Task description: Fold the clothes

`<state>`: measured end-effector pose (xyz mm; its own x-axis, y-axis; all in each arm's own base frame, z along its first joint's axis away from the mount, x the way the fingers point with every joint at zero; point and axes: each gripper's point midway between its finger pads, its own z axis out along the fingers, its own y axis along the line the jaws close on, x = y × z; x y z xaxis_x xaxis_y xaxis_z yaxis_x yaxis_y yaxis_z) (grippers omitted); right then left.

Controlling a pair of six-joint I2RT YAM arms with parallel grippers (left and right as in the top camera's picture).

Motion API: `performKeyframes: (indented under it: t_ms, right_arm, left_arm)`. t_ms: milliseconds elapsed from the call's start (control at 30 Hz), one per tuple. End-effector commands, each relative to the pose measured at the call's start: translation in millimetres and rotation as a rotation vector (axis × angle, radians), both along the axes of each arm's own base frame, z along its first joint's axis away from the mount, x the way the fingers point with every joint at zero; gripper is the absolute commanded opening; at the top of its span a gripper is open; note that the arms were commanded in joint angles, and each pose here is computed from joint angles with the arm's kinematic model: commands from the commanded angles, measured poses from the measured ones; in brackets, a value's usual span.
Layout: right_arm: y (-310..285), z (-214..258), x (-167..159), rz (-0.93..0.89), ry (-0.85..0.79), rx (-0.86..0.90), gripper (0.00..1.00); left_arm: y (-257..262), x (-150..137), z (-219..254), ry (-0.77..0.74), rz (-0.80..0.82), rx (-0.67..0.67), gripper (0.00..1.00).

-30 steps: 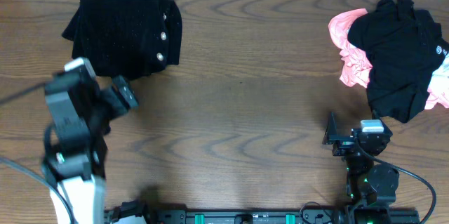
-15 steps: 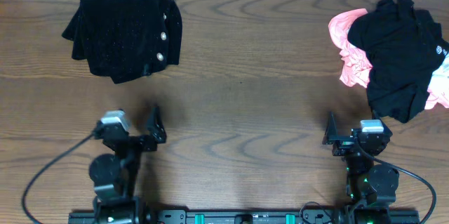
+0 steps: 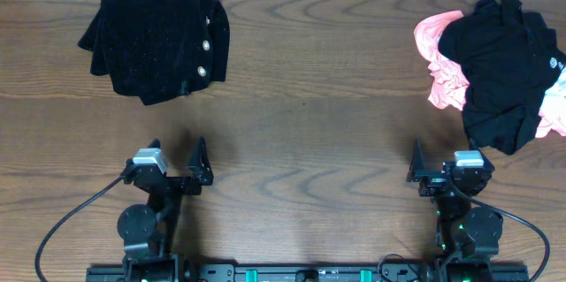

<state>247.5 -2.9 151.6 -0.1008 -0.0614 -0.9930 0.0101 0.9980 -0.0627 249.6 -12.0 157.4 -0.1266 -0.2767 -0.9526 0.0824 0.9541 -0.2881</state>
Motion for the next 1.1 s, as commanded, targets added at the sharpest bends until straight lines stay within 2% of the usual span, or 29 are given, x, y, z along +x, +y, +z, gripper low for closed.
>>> performKeyframes:
  t_ms: [0,233,467,1067]
  right_arm:
    - [-1.8,-0.8,-0.3,-0.007,0.000,0.013,0.99]
    - [-1.8,-0.8,-0.3,-0.007,0.000,0.013,0.99]
    - [-1.8,-0.7,-0.3,-0.007,-0.001,0.013,0.99]
    - [-1.7,-0.7,-0.3,-0.007,-0.001,0.013,0.99]
  left_arm:
    - [-8.5,-2.2,1.0,-0.030,-0.040,0.011,0.98]
    - [-17.0,-5.6,6.5,-0.062,-0.072,0.041,0.98]
    - [-18.3,-7.9,-13.4,0.018,-0.079,0.048,0.98]
    - [-18.3,-7.9,-14.4,0.022,-0.080,0.052,0.98]
